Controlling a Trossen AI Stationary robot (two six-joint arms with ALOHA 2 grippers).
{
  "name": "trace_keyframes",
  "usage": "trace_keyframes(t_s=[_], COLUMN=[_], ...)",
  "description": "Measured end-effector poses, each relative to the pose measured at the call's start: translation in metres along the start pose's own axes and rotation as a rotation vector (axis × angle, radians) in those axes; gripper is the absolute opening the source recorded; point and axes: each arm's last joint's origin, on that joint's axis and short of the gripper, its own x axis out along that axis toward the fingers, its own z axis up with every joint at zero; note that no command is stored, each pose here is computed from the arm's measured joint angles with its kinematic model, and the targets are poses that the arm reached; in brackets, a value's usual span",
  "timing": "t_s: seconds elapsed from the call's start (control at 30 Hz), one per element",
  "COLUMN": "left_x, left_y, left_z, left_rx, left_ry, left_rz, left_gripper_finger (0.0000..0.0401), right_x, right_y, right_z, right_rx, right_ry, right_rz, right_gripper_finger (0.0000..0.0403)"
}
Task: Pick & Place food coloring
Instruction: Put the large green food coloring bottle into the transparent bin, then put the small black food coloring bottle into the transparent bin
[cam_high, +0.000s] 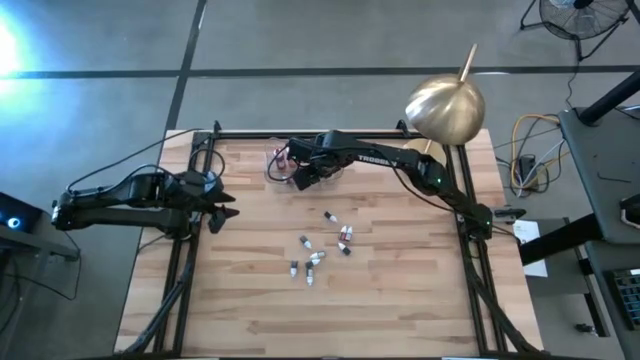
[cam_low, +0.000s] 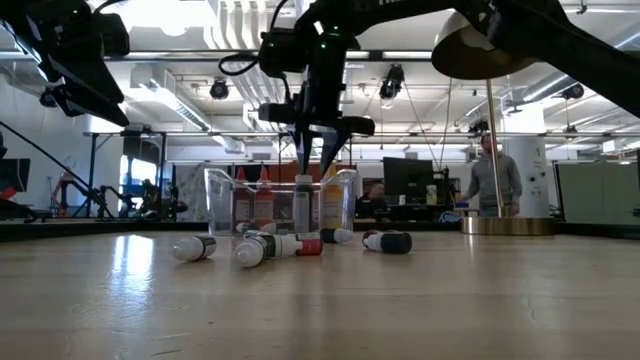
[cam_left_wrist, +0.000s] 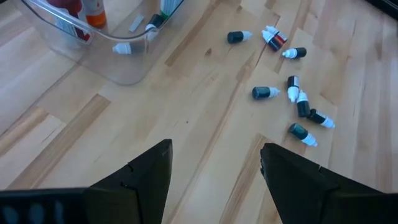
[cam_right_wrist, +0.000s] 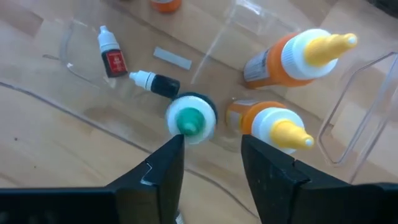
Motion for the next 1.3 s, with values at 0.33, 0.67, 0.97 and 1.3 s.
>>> trace_keyframes(t_s=[0.33, 0.67, 0.97, 1.3], left_x=[0.001, 0.001, 0.001, 0.001], left_y=[0.000, 0.000, 0.000, 0.000], left_z=[-0.001, -0.001, -0.001, -0.001], left_rx=[0.008, 0.013, 0.020, 0.021], left_ry=[0.004, 0.004, 0.006, 0.006], left_rz=[0.002, 0.002, 0.002, 0.002], left_gripper_finger=[0.0218, 0.0218, 0.0218, 0.0218], right_x=[-0.031, -0.034, 0.031, 0.052], right_y=[0.014, 0.042, 0.043, 0.027], right_z=[-0.018, -0.107, -0.125, -0.118], right_rx=[-0.154, -0.564, -0.444, -0.401], right_ry=[-0.040, 0.257, 0.278, 0.184], right_rz=[0.049, 0.032, 0.094, 0.021], right_gripper_finger=[0.0156, 0.0150, 0.0152, 0.0156])
